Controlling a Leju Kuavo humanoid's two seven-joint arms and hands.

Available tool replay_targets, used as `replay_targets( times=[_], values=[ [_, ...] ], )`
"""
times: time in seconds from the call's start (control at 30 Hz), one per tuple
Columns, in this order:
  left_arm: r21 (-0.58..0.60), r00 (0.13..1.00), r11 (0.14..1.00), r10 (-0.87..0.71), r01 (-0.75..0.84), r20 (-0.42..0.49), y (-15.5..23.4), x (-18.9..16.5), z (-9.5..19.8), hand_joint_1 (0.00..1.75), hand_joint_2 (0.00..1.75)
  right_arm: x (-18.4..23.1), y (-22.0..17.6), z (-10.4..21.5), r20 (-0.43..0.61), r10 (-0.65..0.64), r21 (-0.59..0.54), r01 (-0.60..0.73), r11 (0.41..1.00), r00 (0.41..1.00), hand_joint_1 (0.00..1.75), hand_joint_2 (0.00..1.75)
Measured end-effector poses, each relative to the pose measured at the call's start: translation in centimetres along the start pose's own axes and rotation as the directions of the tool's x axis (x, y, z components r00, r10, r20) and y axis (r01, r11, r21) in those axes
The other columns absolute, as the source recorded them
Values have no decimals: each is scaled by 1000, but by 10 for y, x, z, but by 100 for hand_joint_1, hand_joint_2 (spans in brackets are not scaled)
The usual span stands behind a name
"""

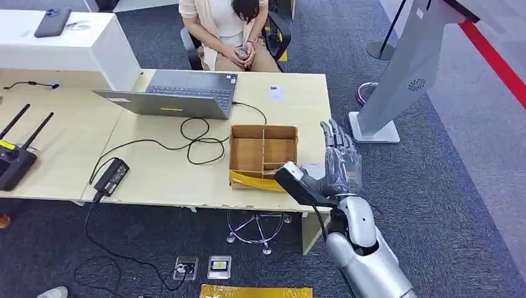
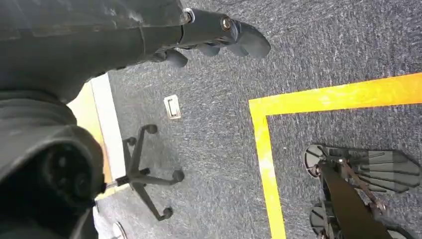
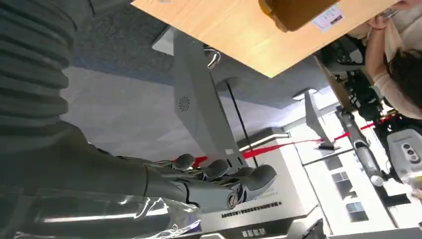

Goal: Pass the card to the sensor for recognition and then transmit it.

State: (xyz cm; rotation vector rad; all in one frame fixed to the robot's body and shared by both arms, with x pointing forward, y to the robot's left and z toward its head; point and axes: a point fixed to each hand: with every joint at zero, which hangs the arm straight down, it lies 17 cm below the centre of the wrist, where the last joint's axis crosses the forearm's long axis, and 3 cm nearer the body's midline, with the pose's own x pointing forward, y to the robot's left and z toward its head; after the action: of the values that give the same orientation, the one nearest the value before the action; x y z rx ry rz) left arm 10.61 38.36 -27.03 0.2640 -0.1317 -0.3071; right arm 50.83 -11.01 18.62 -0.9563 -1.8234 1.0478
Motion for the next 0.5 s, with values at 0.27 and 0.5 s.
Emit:
replay_targets(
  times=[0.27, 0.5],
  values=[
    [-2, 1000, 1000, -4, 4, 5, -2, 2, 0, 0, 0, 4, 26, -13, -8, -4, 57, 5, 998, 1000, 0, 175],
    [-4, 1000, 1000, -2, 2, 7, -5, 3, 1, 0, 0, 30, 60, -8, -10, -53, 131, 54, 990, 999, 0, 175]
  ],
)
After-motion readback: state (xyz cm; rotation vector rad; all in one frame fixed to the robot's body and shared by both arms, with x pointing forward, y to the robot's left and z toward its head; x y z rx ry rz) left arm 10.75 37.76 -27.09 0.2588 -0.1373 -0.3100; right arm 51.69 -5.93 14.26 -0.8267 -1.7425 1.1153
